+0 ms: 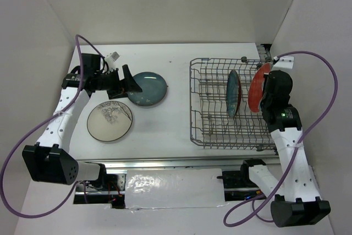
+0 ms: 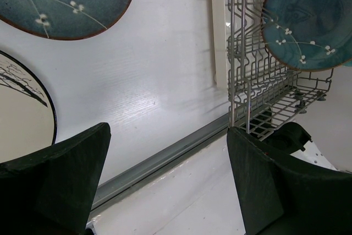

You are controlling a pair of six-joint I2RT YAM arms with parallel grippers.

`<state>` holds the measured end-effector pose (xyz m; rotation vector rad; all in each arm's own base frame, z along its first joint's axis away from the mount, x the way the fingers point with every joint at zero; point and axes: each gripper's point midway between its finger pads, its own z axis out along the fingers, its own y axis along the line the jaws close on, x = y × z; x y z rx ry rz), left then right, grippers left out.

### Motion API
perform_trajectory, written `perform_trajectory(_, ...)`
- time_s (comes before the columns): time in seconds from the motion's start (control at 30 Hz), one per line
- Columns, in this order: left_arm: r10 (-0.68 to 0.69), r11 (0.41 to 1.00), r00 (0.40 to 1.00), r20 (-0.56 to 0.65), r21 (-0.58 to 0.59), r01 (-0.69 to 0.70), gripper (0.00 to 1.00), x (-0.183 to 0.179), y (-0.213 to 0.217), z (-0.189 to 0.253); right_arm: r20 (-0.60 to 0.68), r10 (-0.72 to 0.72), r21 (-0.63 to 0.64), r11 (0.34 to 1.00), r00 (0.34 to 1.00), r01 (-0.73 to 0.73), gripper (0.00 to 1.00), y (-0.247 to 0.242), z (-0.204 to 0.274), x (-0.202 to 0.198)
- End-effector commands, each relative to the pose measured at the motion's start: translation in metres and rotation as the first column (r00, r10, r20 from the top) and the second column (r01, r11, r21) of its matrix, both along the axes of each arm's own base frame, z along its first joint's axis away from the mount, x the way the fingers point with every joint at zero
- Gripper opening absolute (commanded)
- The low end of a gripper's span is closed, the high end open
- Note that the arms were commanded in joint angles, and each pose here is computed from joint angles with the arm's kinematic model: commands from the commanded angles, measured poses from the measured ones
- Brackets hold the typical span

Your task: Load the plates into the dish rack

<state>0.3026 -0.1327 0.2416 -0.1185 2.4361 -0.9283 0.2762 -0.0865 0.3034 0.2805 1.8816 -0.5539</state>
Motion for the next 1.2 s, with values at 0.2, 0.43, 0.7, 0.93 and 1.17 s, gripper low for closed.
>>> perform_trajectory(0.2, -0.029, 1.0, 0.999, 0.016, 0.004, 0.029, 0.99, 0.002, -0.003, -0.005, 0.301, 0.014, -0.07, 0.998, 0.953, 0.008, 0.0, -0.006, 0.086, 0.018)
perform_trajectory(0.43, -0.018, 0.999, 0.999, 0.026, 0.03, 0.017, 0.99, 0.007, 0.0, -0.002, 0.262, 0.044, -0.113, 0.994, 0.964, -0.014, 0.0, -0.006, 0.063, 0.019)
perform_trajectory(0.7, -0.008, 0.999, 1.0, 0.009, 0.04, 0.007, 0.99, 0.004, 0.003, -0.011, 0.204, 0.064, -0.148, 0.988, 0.977, -0.033, 0.0, -0.006, 0.049, 0.029)
perform_trajectory(0.93, 0.001, 0.998, 1.0, 0.024, 0.06, -0.003, 0.99, 0.006, 0.006, -0.009, 0.149, 0.108, -0.159, 0.984, 0.983, -0.084, 0.0, -0.001, 0.03, 0.032)
perform_trajectory(1.17, 0.005, 0.997, 1.0, 0.022, 0.071, -0.007, 0.99, 0.006, 0.007, -0.011, 0.143, 0.164, -0.152, 0.978, 0.976, -0.142, 0.0, 0.009, 0.022, 0.031)
